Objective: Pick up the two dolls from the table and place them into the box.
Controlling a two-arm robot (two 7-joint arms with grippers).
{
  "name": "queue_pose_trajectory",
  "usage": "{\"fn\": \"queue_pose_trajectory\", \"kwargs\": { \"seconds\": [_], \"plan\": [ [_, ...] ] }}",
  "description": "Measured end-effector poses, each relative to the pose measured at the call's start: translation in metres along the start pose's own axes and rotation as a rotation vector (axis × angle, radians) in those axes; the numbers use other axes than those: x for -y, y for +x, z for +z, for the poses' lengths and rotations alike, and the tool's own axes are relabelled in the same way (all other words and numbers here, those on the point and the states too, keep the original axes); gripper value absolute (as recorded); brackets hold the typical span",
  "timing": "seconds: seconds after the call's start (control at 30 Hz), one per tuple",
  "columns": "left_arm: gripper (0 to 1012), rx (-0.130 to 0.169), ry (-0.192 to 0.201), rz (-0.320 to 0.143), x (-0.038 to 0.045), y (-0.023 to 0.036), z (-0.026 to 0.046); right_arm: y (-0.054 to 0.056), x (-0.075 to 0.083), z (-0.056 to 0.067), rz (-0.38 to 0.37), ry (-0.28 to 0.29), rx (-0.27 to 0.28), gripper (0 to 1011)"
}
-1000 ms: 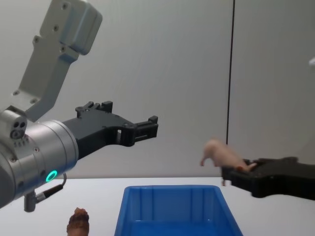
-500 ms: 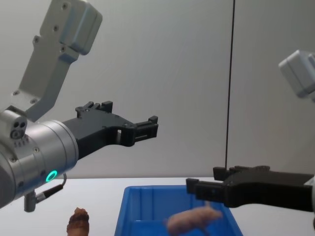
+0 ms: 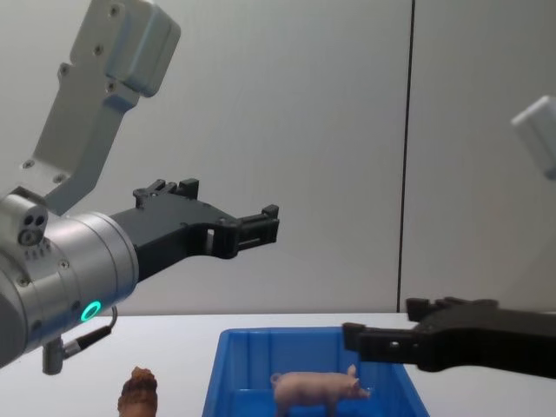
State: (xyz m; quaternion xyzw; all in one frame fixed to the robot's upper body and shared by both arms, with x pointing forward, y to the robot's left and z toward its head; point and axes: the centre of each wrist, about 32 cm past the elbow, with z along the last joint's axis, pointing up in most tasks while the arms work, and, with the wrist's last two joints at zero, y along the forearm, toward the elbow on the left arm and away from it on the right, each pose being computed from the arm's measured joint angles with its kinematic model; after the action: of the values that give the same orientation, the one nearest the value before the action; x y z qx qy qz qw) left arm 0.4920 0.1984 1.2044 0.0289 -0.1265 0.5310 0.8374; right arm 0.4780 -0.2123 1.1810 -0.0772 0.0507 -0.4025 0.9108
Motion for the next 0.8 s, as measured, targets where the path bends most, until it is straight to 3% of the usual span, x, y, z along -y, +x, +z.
{"fn": "queue_pose_trajectory", "kwargs": {
  "seconds": [0.4, 0.8],
  "plan": [
    [1001, 0.000, 0.000, 0.000, 0.0000, 0.0000, 0.0000, 0.015, 0.033, -0.014, -0.071, 0.021, -0.009, 1001],
    [1001, 0.004, 0.003, 0.002, -0.0010, -0.0001, -0.0003, 0.024, 0.053, -0.023, -0.113, 0.038, -0.003, 1001]
  ]
}}
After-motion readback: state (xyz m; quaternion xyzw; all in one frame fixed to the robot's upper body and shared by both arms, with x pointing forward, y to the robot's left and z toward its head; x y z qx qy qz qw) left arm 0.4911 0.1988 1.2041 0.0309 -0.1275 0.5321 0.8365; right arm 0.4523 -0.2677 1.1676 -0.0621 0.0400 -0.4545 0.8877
